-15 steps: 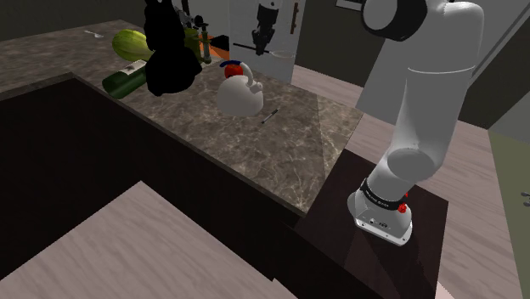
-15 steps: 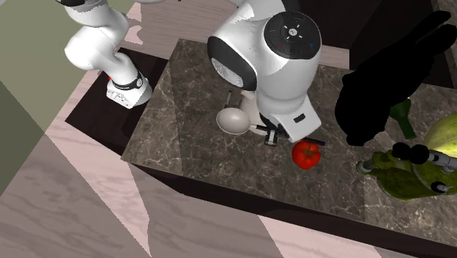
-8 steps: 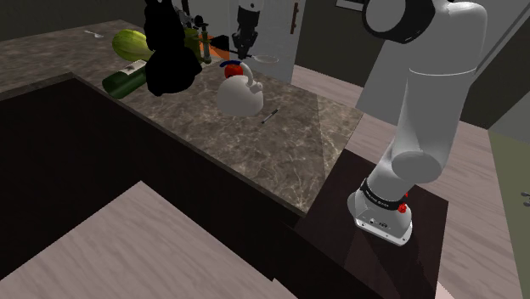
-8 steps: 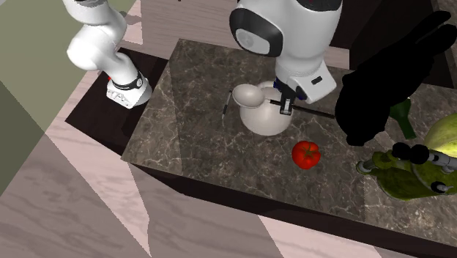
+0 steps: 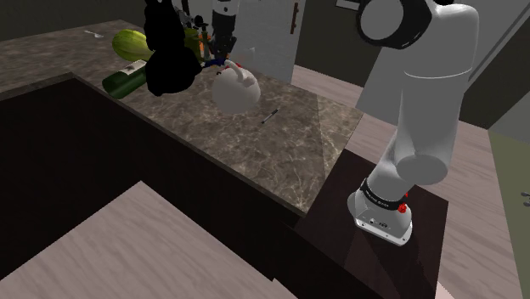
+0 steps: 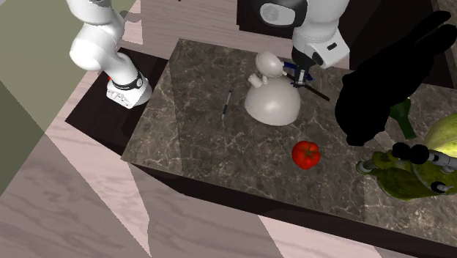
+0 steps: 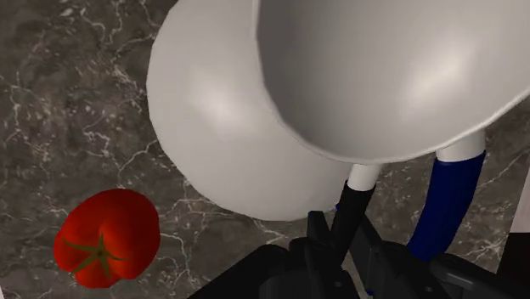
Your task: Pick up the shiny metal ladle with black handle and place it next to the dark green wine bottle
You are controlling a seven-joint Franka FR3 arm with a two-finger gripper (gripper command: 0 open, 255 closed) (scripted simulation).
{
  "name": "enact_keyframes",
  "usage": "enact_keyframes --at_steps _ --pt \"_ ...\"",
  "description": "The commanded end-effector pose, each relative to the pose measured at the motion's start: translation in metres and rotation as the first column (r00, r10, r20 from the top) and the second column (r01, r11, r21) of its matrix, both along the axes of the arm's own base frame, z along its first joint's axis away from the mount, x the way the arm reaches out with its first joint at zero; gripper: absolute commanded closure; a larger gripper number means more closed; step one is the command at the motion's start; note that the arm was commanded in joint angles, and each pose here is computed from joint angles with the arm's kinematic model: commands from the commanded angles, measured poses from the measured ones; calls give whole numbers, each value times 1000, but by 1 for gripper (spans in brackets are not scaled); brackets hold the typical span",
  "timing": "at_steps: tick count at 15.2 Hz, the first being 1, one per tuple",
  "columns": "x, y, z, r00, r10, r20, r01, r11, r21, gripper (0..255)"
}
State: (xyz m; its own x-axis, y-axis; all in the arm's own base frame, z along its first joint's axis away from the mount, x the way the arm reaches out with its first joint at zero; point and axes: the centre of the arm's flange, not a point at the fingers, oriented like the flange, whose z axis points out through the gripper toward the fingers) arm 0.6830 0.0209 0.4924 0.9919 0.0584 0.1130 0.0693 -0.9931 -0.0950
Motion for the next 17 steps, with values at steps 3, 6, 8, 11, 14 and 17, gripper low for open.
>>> enact_keyframes --at_steps 3,6,8,11,14,17 --pt "9 53 1 1000 0 -3 0 1000 1 255" --pt "16 92 1 1000 0 -3 0 1000 1 255" --pt "21 118 1 1000 0 -3 0 1000 1 255" --pt "28 157 1 1000 0 -3 0 1000 1 255" --pt "33 187 -4 1000 0 -3 0 1000 1 255" --pt "33 187 -20 1000 0 -3 0 1000 1 255"
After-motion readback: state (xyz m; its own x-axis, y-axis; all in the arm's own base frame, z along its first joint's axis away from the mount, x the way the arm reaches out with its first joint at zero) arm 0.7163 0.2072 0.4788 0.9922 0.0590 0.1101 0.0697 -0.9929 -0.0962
